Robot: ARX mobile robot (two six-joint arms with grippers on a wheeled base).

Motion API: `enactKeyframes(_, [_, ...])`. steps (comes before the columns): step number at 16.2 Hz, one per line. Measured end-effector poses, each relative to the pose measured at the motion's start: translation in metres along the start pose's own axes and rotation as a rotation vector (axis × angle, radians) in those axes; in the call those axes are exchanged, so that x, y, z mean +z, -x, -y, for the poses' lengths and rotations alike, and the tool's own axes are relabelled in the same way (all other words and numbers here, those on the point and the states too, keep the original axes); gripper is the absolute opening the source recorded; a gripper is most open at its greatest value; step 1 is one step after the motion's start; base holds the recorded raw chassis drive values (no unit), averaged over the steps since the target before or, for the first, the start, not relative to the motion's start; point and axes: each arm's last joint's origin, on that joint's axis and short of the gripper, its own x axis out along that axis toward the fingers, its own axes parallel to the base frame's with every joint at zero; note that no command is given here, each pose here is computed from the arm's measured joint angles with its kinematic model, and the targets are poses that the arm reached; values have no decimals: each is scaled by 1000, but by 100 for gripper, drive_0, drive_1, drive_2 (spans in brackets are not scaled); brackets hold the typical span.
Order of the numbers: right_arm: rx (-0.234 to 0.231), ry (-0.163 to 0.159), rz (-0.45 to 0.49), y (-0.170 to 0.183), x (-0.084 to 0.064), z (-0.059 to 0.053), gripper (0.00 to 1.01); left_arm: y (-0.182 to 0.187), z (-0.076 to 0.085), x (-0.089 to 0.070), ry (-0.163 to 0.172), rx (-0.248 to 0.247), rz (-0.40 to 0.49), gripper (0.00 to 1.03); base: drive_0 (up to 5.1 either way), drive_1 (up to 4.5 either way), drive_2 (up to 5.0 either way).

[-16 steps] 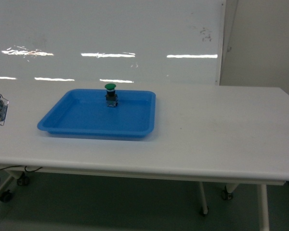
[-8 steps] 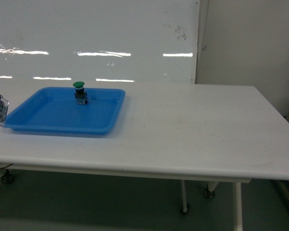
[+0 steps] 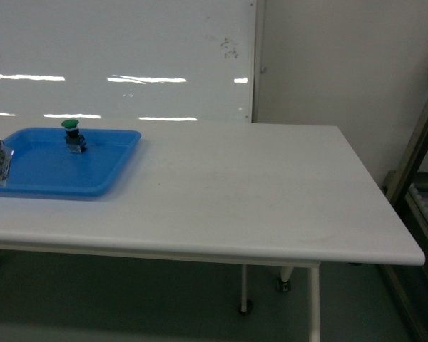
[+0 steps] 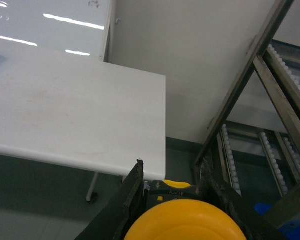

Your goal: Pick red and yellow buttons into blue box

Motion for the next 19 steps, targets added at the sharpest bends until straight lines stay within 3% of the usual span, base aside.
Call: enactKeyframes(19, [0,0,0,0,0,0,31,0,0,0,0,-2,1,32,472,-248,-202])
